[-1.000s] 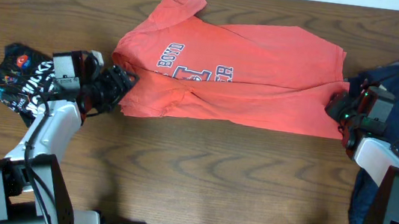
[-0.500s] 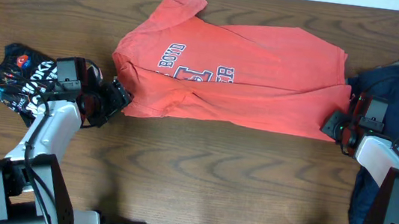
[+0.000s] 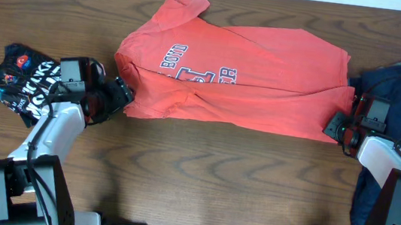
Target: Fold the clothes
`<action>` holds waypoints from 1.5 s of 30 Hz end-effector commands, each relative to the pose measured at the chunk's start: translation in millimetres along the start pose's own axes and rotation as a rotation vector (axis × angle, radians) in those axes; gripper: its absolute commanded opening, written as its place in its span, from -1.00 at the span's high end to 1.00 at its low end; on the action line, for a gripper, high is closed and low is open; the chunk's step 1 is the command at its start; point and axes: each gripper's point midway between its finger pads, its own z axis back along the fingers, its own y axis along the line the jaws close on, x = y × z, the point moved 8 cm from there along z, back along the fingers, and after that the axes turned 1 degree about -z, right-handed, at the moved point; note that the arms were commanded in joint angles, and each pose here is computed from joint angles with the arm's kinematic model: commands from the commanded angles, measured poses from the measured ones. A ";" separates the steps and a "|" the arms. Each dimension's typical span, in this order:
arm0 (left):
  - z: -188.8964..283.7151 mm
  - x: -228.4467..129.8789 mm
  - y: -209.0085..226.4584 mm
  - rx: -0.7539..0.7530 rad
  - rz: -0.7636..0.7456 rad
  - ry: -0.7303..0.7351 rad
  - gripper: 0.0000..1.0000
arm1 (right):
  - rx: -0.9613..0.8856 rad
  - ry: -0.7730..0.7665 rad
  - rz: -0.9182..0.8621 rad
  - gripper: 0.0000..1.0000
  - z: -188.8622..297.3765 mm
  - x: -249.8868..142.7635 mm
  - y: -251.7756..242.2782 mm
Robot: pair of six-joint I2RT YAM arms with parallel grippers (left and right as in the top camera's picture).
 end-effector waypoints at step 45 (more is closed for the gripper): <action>14.1 27.3 -37.4 -0.222 -0.022 -0.152 0.88 | -0.055 0.046 0.016 0.05 -3.8 -12.5 -4.1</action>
